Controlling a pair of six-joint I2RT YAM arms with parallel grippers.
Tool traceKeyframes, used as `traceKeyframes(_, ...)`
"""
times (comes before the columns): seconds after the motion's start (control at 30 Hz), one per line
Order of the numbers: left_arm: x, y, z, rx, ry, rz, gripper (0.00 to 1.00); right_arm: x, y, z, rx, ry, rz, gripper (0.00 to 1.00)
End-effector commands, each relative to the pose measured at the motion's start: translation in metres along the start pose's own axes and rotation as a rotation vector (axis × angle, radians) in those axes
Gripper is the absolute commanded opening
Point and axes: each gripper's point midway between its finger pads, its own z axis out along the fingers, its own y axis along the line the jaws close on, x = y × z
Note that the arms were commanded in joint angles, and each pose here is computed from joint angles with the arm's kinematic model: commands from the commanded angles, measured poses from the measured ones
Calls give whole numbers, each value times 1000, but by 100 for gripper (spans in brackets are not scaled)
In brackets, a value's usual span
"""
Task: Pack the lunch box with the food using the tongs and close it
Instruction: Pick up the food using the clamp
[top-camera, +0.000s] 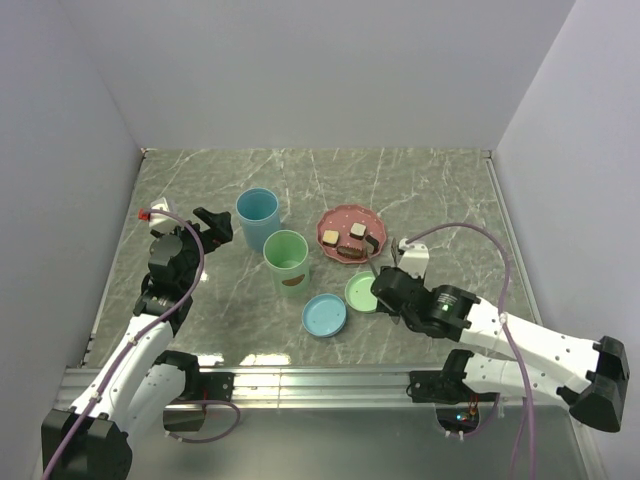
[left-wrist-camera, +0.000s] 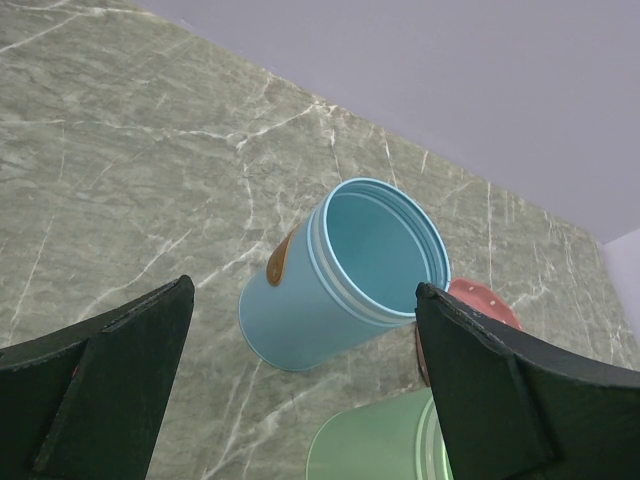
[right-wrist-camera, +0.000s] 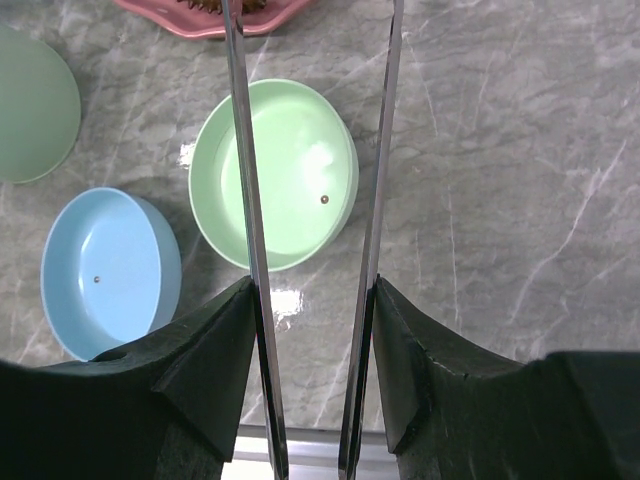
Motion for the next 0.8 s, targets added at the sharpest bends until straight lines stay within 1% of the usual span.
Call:
traceKeyframes(0.0,-13,-10,0,37,-43,-18,100,-17,10,5,-6,-63,13,55)
traceKeyframes(0.17,-13,-9,0,33,-43,-18,99,-21,9,9,-2,-76,8,55)
traceKeyframes(0.3,-13,-10,0,33,-43,-18,99,-26,13,15,-35,-87,4,55)
traceKeyframes(0.43,-13,-9,-1,32,-44,-18,99,-23,11,27,-27,-61,-2,54)
traceKeyframes(0.63,-14,-9,-1,31,-48,-20,99,-16,14,33,-41,-35,-16,49)
traceKeyframes(0.77,-12,-9,0,32,-41,-18,100,-13,17,33,-65,-25,-24,42)
